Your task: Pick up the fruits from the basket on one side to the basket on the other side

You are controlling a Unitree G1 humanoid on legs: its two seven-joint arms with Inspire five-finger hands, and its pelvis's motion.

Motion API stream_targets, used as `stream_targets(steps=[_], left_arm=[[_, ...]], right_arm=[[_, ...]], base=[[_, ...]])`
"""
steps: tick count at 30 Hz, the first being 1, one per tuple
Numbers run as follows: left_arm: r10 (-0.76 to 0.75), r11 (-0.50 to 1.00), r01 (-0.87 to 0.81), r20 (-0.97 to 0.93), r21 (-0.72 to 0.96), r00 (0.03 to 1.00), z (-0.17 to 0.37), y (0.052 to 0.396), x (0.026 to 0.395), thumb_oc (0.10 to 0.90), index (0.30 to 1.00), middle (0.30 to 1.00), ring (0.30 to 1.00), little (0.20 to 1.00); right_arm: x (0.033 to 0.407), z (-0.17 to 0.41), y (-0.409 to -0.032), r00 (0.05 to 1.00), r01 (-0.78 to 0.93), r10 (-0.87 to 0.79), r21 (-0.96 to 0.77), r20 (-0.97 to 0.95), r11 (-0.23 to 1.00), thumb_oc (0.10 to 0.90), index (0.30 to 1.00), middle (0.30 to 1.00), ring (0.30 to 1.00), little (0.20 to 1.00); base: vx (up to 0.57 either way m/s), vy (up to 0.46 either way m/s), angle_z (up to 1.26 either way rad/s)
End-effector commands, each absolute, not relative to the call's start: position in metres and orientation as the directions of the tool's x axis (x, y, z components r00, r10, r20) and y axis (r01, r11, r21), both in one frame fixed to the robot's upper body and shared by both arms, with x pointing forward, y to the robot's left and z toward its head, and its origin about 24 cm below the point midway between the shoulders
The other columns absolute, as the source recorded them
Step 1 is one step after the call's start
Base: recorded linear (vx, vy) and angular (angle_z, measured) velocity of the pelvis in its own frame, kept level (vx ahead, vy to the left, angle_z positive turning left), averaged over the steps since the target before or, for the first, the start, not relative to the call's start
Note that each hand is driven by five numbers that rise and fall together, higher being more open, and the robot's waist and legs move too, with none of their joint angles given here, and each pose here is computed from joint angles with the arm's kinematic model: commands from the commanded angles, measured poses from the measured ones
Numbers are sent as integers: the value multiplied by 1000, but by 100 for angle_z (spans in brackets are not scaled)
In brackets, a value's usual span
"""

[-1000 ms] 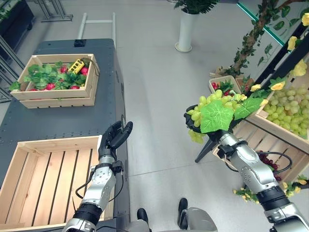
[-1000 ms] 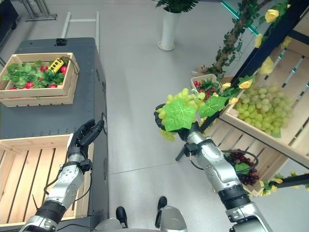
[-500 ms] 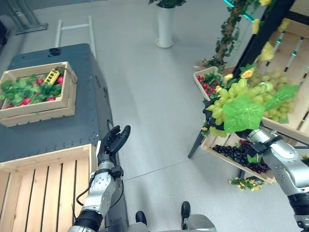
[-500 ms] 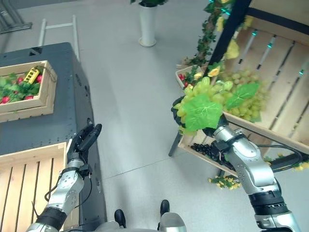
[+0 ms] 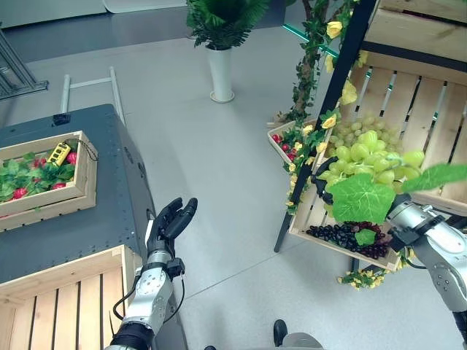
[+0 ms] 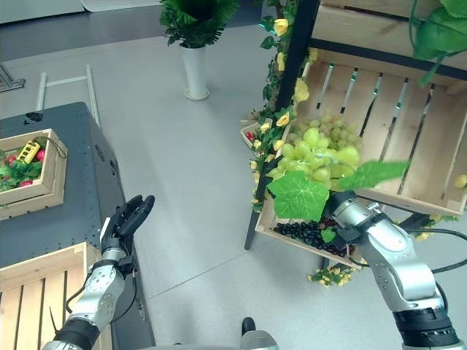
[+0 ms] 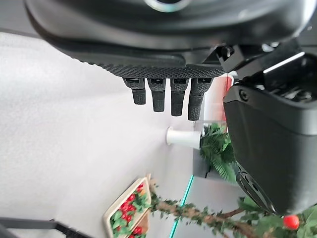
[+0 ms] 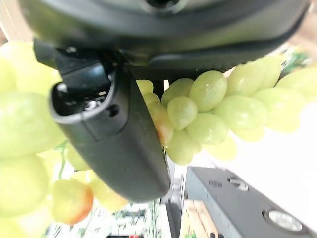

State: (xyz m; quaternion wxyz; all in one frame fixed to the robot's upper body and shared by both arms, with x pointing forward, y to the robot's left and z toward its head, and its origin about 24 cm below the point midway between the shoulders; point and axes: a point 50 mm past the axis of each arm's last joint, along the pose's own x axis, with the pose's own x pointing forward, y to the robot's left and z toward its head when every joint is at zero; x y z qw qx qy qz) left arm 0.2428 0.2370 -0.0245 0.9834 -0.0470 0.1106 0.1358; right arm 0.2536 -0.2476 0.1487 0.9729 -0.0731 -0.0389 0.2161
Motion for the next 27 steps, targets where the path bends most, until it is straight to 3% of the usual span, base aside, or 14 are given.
stream_targets(steps=[1, 10, 27], left_arm=[[239, 971, -239, -9, -28, 971, 12, 244, 268, 800, 900, 900, 900, 900], [180, 984, -180, -8, -3, 984, 13, 233, 266, 800, 900, 900, 900, 900], [80, 996, -78, -62, 30, 995, 10, 226, 268, 800, 900, 900, 900, 900]], right_arm=[[258, 222, -268, 875, -258, 340, -261, 346, 930, 400, 300, 300, 300, 300], [270, 225, -340, 966, 49, 7, -208, 259, 977, 400, 300, 300, 300, 300], [273, 284, -406, 927, 279, -256, -46, 275, 959, 400, 300, 300, 300, 300]], base=[[51, 45, -19], [-2, 2, -5], [-1, -11, 0]])
